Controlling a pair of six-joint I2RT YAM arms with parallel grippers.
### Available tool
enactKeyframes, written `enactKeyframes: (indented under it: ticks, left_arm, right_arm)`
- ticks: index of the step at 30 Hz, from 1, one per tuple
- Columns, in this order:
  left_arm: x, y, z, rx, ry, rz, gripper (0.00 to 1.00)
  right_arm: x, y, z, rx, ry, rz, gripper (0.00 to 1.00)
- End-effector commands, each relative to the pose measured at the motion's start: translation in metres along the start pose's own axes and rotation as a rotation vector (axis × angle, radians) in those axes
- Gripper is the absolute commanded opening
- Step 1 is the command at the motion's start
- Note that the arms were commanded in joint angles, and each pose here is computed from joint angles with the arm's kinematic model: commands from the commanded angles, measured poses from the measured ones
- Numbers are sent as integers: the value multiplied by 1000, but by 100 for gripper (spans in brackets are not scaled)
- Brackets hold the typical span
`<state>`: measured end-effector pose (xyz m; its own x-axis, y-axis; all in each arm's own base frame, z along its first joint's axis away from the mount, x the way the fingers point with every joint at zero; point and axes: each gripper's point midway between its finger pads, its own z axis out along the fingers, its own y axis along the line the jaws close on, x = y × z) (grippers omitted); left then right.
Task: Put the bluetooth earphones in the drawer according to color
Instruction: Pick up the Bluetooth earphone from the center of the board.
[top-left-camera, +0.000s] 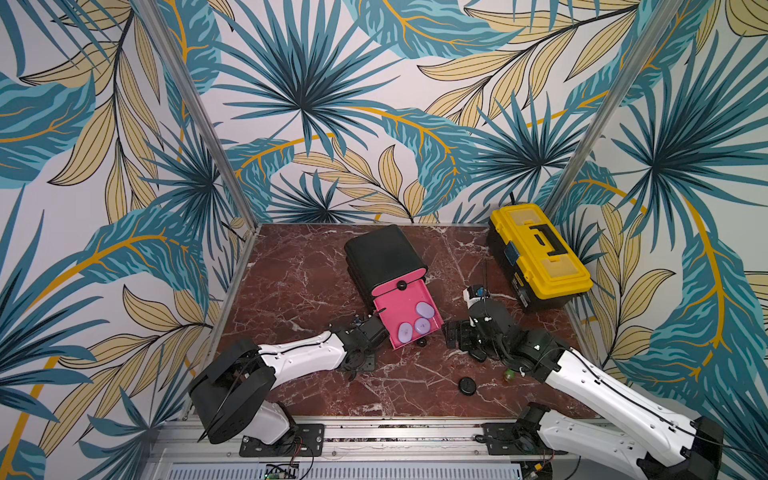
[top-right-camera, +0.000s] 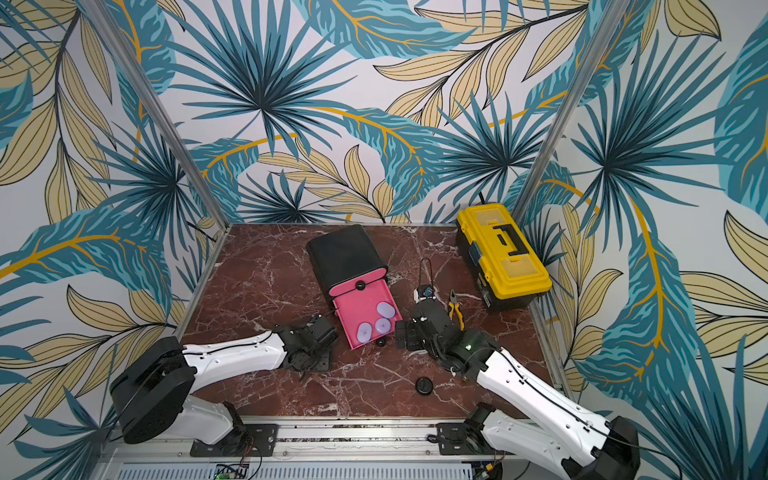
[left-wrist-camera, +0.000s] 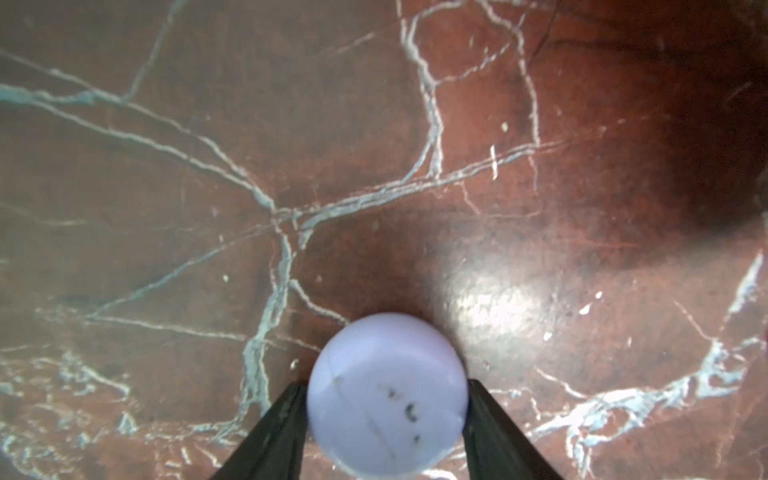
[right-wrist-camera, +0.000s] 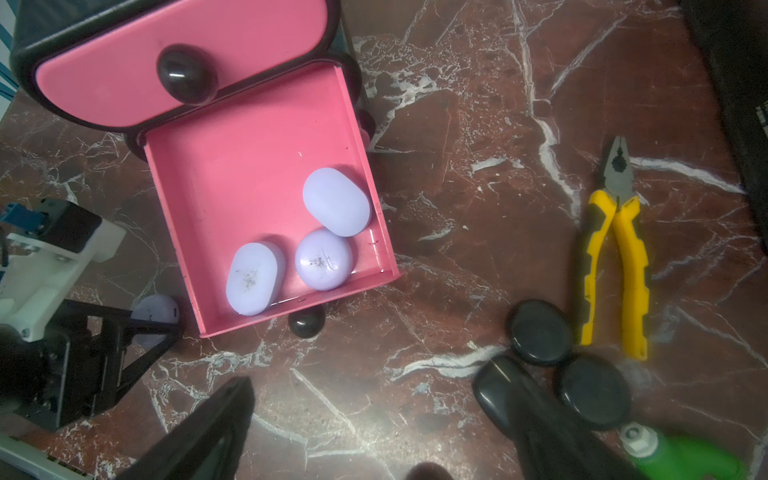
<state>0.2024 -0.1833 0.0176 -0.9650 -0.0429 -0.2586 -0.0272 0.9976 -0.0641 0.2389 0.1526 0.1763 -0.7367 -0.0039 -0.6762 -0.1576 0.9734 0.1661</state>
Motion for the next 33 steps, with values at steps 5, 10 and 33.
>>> enactKeyframes:
  ticks: [5, 10, 33]
  left_arm:
    - [-10, -6, 6, -27, -4, 23, 70]
    - [-9, -10, 8, -7, 6, 28, 63]
    - [-56, -49, -91, 117, -201, 151, 47]
  right_arm:
    - [9, -9, 2, 30, 11, 4, 100]
    - [11, -10, 1, 31, 9, 5, 100]
    - [17, -25, 1, 78, -16, 62, 100]
